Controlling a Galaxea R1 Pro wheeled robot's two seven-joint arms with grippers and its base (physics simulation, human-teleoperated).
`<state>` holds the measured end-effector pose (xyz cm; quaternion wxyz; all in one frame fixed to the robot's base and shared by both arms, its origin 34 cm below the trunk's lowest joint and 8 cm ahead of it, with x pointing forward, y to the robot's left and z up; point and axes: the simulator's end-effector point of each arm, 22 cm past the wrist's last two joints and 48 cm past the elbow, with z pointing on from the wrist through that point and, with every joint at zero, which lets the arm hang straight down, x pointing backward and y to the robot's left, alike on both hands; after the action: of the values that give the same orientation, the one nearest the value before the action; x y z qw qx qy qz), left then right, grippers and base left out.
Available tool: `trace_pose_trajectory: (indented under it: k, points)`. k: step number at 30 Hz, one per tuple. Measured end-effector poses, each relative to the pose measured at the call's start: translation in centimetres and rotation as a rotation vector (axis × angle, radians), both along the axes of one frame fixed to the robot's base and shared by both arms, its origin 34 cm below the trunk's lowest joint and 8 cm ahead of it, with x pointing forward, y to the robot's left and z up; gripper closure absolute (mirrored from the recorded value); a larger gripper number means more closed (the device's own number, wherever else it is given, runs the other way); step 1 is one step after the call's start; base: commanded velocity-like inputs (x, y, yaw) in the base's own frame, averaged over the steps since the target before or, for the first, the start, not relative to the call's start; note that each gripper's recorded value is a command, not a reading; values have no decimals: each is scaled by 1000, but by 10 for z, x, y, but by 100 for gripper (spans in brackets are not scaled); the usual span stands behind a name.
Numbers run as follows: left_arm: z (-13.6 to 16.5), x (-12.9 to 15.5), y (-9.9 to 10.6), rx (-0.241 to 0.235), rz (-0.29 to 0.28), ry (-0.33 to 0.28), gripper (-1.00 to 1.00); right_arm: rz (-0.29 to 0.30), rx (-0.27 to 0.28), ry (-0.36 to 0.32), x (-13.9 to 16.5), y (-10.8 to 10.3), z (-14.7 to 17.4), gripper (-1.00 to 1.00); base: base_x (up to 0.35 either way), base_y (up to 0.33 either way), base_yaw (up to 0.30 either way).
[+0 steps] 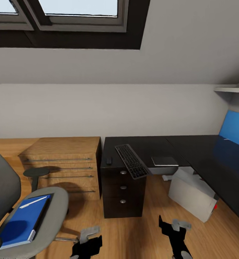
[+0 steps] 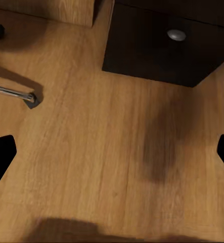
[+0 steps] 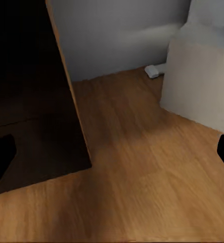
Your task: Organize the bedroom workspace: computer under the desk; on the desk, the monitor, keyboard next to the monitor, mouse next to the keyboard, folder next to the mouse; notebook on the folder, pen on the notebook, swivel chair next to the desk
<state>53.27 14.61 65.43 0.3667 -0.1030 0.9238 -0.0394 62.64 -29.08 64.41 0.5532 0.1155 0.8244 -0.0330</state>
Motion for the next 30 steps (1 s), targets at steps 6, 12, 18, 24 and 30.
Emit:
trace_pose_trajectory:
  k: [6, 12, 18, 24, 30]
  points:
    - [38, 42, -6, -46, -16, -29, -100, -97, 374, 19, 58, 11, 34, -100, 0, 0, 0]
    - [36, 61, 23, -64, 58, -30, -100, -154, 701, -38, 85, 19, 67, -100, 0, 0, 0]
    - [29, 66, 41, -51, 80, -43, -100, -163, 936, -60, 91, 7, 76, -100, 0, 0, 0]
    - [20, 66, 39, -51, 67, -47, -100, -49, 1041, -123, 91, 8, 82, -100, 0, 0, 0]
    - [12, 62, 24, -44, 27, -46, -100, 9, 1074, -152, 90, 18, 85, -100, 0, 0, 0]
